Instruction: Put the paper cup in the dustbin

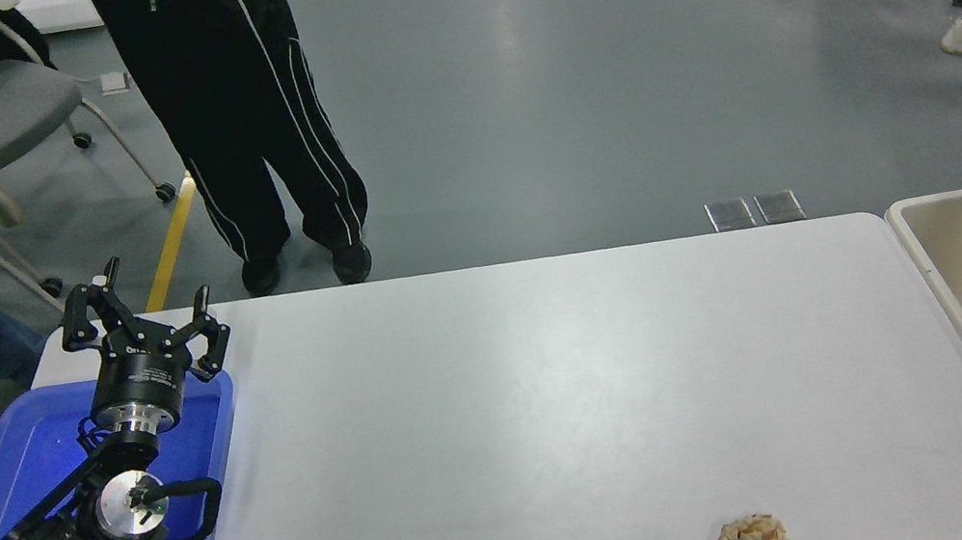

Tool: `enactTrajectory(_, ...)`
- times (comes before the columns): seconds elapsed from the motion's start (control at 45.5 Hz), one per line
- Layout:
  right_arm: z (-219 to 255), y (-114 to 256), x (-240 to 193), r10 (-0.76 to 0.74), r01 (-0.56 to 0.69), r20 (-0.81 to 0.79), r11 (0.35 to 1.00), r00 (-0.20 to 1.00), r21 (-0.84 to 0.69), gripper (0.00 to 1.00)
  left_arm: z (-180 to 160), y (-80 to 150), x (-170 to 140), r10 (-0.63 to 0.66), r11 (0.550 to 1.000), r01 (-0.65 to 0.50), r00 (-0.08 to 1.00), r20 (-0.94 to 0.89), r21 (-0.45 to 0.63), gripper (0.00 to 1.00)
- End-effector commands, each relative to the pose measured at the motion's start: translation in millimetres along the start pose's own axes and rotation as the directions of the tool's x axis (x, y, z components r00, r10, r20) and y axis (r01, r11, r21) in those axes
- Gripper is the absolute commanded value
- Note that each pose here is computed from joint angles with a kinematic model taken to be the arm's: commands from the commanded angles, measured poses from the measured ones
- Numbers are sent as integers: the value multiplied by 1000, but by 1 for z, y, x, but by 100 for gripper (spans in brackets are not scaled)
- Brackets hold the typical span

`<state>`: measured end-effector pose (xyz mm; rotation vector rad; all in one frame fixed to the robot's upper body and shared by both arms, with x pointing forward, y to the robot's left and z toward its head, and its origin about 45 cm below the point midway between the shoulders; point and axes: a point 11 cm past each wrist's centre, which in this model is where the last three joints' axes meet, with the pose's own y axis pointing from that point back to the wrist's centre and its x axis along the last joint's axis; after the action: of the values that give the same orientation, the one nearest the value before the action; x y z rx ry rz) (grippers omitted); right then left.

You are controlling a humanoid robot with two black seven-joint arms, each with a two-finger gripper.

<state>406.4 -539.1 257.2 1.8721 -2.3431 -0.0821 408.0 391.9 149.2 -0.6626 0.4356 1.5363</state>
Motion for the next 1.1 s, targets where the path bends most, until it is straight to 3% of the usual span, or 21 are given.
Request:
enactTrajectory(0.0,7,1,-49,-61,40,253,995,965,88,100,0,0,0,0,1000,0,1000,0,0,100)
enactTrajectory(0.176,46,6,-84,-62,46,371,998,927,50,100,0,0,0,0,1000,0,1000,0,0,100)
enactTrajectory(0.527,67,14,-115,-62,-7,502,991,863,134,100,0,0,0,0,1000,0,1000,0,0,100)
enactTrajectory(0.659,65,14,-116,-62,-31,503,984,862,175,100,0,0,0,0,1000,0,1000,0,0,100)
enactTrajectory(1.077,87,19,-138,-110,62,445,991,889,119,100,1,0,0,0,1000,0,1000,1,-1,100)
